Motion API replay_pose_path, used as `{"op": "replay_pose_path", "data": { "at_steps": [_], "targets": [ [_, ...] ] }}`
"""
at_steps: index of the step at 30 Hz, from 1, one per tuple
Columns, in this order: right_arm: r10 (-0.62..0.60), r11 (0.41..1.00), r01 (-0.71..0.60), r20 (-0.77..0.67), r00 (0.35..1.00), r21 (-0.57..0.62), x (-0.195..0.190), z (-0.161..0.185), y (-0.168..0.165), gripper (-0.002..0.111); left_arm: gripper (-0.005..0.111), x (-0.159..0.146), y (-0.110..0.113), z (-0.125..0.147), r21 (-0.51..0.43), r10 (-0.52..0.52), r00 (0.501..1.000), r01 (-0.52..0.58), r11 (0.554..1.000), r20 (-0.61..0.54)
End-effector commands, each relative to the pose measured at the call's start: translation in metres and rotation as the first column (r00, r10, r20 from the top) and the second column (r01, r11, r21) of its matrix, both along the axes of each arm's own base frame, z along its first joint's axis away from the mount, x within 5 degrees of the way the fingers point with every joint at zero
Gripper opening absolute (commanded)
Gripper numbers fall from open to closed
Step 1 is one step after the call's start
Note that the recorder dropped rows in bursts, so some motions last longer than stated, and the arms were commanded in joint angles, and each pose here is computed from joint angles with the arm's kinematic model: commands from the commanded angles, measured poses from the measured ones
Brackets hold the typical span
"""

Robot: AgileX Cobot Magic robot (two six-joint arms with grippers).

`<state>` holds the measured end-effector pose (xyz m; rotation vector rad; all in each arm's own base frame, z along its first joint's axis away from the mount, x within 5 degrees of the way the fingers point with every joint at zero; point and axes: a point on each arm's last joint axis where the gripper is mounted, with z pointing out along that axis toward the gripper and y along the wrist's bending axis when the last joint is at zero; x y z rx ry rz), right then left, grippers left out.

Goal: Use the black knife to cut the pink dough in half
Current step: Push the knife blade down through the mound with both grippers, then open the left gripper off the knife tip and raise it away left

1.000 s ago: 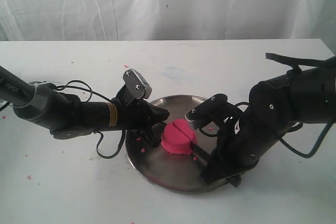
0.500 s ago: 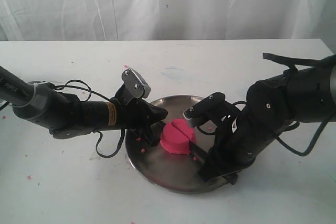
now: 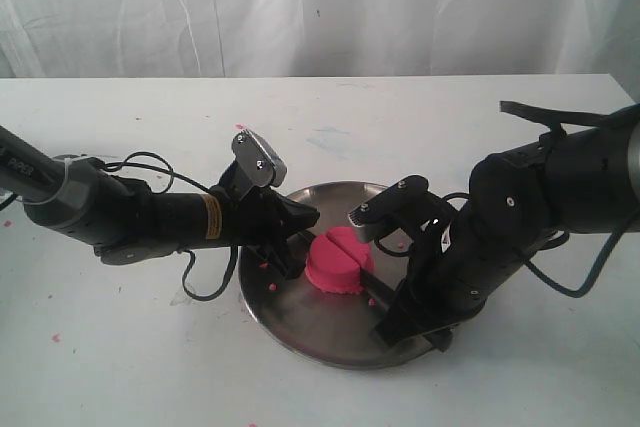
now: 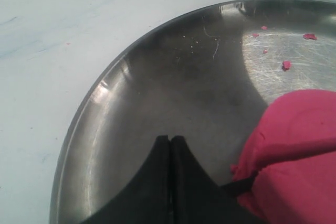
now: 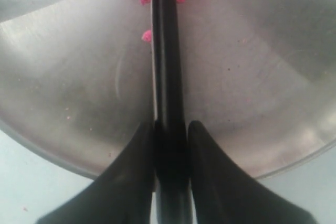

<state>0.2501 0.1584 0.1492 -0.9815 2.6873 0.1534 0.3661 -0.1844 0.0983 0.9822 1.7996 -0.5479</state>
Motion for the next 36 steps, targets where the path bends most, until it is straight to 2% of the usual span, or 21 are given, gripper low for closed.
{"op": "replay_pose_path", "data": {
  "at_steps": [1,14,19,23,31,36],
  "targets": [
    [-0.009,1.0,0.008,-0.031,0.999,-0.014,-0.001,-0.012,0.0,0.0,0.0,-0.004,0.0,-0.006,0.043,-0.012,1.0,0.013,0.999,-0.02],
    [-0.008,1.0,0.008,-0.034,0.999,-0.015,-0.002,-0.012,0.0,0.0,0.0,-0.004,0.001,-0.007,0.05,-0.008,1.0,0.01,0.999,-0.023],
    [-0.008,1.0,0.008,-0.034,0.999,-0.015,-0.002,-0.012,0.0,0.0,0.0,-0.003,0.003,-0.01,0.084,0.009,0.999,-0.005,0.996,-0.037],
    [-0.008,1.0,0.008,-0.034,0.999,-0.015,-0.002,-0.012,0.0,0.0,0.0,-0.004,0.002,-0.008,0.069,0.001,1.0,0.001,0.998,-0.031],
    [-0.008,1.0,0.008,-0.036,0.999,-0.016,-0.002,-0.012,-0.001,0.0,0.0,0.001,-0.008,0.01,-0.054,-0.053,0.997,0.056,0.997,0.053],
    [-0.008,1.0,0.007,-0.04,0.999,-0.019,-0.002,-0.012,-0.001,0.0,0.0,0.005,-0.002,0.031,-0.027,-0.04,0.992,0.043,0.999,0.116]
  ]
}}
